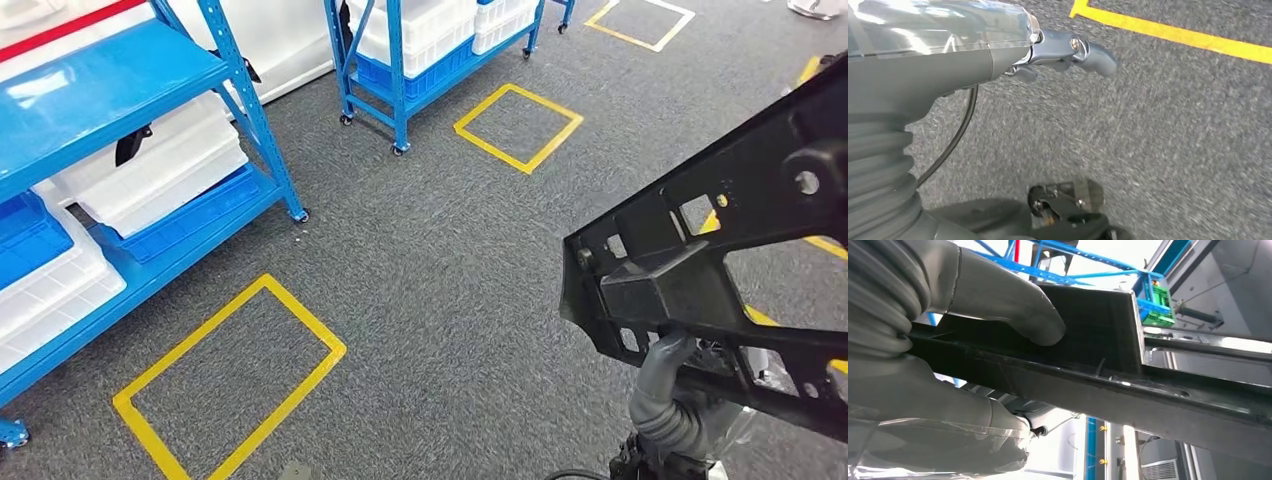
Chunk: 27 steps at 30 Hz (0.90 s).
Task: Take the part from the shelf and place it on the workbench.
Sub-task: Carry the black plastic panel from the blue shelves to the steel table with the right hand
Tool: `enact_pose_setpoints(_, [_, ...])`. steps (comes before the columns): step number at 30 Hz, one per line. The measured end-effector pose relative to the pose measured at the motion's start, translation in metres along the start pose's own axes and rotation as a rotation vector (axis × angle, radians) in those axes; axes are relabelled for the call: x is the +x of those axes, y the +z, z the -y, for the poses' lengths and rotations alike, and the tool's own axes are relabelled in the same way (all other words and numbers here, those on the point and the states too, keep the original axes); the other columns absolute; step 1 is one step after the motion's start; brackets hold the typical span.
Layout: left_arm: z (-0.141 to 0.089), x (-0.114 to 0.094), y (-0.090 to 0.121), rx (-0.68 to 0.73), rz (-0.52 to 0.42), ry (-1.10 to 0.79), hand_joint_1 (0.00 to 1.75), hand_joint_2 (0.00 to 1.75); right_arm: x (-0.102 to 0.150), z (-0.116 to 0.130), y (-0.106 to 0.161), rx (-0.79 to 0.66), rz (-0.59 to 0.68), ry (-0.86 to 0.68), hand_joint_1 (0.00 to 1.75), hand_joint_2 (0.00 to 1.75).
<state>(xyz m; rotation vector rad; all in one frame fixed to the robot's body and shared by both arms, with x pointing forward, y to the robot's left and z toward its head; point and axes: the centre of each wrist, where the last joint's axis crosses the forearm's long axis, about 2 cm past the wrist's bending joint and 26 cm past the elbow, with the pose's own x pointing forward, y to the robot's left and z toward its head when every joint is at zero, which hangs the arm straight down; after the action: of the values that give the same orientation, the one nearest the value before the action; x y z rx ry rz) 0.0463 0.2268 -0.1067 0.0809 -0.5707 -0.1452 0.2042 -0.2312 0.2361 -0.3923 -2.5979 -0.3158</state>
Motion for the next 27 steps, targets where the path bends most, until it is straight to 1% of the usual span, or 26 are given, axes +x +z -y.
enact_pose_setpoints(17, [-0.0022,0.0029,-0.0019,-0.001,0.015,-0.016,0.00,1.75,0.0015,0.0014,0.0018,-0.005,0.006,0.036,1.75,1.75])
enact_pose_setpoints(27, [-0.0032,-0.0001,-0.0008,-0.006,0.007,-0.016,0.00,1.75,0.0009,0.0003,0.0008,-0.008,0.004,0.036,1.75,1.75])
